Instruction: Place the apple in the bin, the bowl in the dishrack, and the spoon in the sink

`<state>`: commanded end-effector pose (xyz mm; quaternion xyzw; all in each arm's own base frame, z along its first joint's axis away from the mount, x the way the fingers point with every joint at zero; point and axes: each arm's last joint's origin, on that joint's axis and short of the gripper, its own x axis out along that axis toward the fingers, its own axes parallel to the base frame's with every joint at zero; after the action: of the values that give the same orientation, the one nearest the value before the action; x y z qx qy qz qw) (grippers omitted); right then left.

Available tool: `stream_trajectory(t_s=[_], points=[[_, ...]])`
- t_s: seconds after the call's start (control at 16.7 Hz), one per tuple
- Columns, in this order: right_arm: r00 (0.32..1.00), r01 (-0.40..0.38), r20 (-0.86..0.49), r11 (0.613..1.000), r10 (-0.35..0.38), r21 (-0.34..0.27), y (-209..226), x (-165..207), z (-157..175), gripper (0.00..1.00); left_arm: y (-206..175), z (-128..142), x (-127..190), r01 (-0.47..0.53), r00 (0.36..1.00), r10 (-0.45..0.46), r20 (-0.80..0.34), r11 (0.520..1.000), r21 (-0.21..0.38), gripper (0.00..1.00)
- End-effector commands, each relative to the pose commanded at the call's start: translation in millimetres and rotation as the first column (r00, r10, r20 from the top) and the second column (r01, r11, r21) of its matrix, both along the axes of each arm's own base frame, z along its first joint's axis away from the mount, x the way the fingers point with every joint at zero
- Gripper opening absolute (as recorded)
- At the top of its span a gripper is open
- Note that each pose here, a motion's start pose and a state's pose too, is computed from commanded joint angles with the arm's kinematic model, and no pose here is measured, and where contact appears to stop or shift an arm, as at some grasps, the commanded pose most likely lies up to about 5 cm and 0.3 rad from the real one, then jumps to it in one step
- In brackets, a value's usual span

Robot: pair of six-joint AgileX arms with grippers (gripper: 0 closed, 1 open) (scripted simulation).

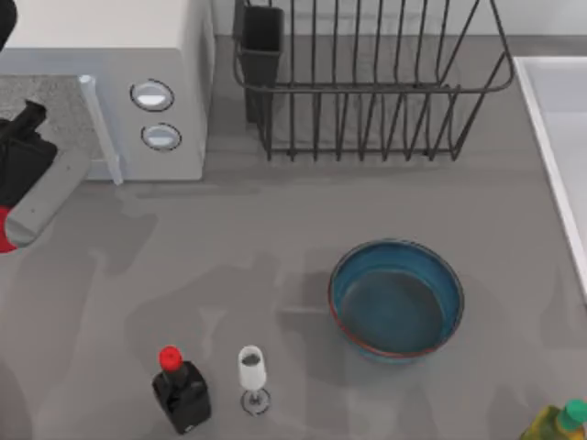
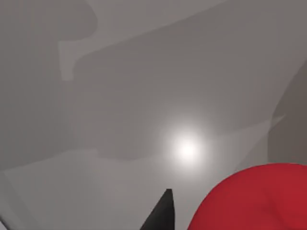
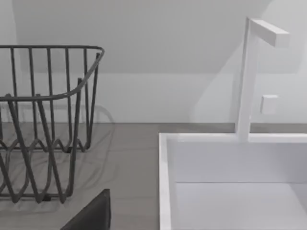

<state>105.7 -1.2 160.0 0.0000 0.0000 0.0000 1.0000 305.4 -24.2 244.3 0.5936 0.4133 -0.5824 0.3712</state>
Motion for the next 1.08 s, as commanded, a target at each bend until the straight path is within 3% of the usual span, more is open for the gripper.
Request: stream_trajectory(t_s=[0.12,0.24,0.54,0.84,1.08], points=[[1.000,0.000,0.000,1.000,0.000,0.000,0,0,0,1.00,21,6,-11,0.204,0.979,-0.204,-0.012,0.979,0.006,0.00],[1.000,0.000,0.000,1.000,0.000,0.000,0,0,0,1.00,40,12,-25,0.392,0.920,-0.392,-0.025,0.920,0.010,0.00],[1.000,0.000,0.000,1.000,0.000,0.000,0,0,0,1.00,77,23,-64,0.735,0.677,-0.733,-0.063,0.678,0.017,0.00],[1.000,0.000,0.000,1.000,0.000,0.000,0,0,0,1.00,96,27,-98,0.890,0.454,-0.885,-0.100,0.455,0.020,0.00],[1.000,0.000,0.000,1.000,0.000,0.000,0,0,0,1.00,102,28,-112,0.925,0.379,-0.918,-0.117,0.379,0.021,0.00]])
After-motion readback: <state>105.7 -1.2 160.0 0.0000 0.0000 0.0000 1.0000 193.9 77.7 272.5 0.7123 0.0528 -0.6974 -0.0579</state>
